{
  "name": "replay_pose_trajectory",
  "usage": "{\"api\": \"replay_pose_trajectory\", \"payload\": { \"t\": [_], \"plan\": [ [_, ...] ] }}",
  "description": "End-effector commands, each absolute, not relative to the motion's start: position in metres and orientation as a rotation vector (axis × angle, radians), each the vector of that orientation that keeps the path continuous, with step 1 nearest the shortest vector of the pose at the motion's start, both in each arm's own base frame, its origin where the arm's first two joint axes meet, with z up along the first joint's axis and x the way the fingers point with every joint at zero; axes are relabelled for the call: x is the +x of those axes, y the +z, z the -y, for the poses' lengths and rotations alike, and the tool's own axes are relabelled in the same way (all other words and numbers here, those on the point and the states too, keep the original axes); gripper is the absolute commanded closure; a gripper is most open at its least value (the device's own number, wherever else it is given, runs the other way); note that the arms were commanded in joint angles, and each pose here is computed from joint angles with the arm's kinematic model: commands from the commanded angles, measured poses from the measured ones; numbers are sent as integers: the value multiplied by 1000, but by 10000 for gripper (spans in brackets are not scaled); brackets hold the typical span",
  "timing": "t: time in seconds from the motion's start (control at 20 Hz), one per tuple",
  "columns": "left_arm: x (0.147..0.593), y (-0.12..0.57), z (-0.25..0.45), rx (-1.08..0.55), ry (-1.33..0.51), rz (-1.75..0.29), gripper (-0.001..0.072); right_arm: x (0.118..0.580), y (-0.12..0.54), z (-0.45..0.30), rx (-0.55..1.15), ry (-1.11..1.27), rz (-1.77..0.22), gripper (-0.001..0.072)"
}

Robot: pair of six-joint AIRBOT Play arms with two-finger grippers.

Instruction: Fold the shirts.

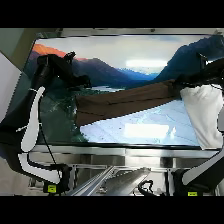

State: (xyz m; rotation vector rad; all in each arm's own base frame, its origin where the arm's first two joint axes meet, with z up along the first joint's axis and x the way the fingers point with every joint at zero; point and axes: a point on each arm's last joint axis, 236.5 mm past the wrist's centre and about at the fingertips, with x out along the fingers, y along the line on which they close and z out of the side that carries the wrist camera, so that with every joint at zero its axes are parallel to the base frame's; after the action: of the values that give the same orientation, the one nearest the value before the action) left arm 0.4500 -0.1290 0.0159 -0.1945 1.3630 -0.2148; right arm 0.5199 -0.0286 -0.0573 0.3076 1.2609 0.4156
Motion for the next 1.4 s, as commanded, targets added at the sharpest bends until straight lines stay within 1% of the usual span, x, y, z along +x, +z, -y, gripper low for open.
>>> {"api": "replay_pose_trajectory", "payload": {
  "t": [0.0,0.15,0.25,0.5,0.55,0.6,0.65,0.7,0.75,0.8,0.85,0.9,0.95,1.1,1.25,1.35],
  "plan": [
    [452,17,138,-184,-230,-1347,6,518,-80,25,335,412,-1307,-2],
    [447,17,147,-169,-247,-1356,6,529,-99,35,338,356,-1290,0],
    [446,17,155,-158,-262,-1353,6,531,-102,29,384,355,-1291,1],
    [441,18,175,-131,-299,-1347,7,509,-111,13,421,421,-1385,15],
    [440,18,178,-127,-305,-1347,127,503,-110,11,427,439,-1410,67],
    [439,18,183,-118,-316,-1344,345,494,-109,7,431,461,-1441,219],
    [440,19,186,-115,-322,-1336,458,486,-108,4,434,485,-1471,254],
    [440,19,190,-113,-329,-1326,468,481,-107,2,436,497,-1489,256],
    [440,20,195,-109,-337,-1319,469,478,-107,-1,436,510,-1504,311],
    [440,20,199,-105,-345,-1311,470,474,-108,-3,437,520,-1519,434],
    [439,21,204,-104,-359,-1310,631,473,-109,-6,433,528,-1525,504],
    [436,23,215,-100,-404,-1307,686,474,-110,-9,424,536,-1521,640],
    [432,26,225,-115,-445,-1308,687,476,-111,-12,407,549,-1514,690],
    [429,36,249,-189,-531,-1289,687,477,-93,-24,431,589,-1489,692],
    [433,31,273,-200,-562,-1256,687,477,-33,-32,410,623,-1407,692],
    [425,5,301,-172,-594,-1284,687,470,24,-34,366,623,-1336,692]
  ]
}}
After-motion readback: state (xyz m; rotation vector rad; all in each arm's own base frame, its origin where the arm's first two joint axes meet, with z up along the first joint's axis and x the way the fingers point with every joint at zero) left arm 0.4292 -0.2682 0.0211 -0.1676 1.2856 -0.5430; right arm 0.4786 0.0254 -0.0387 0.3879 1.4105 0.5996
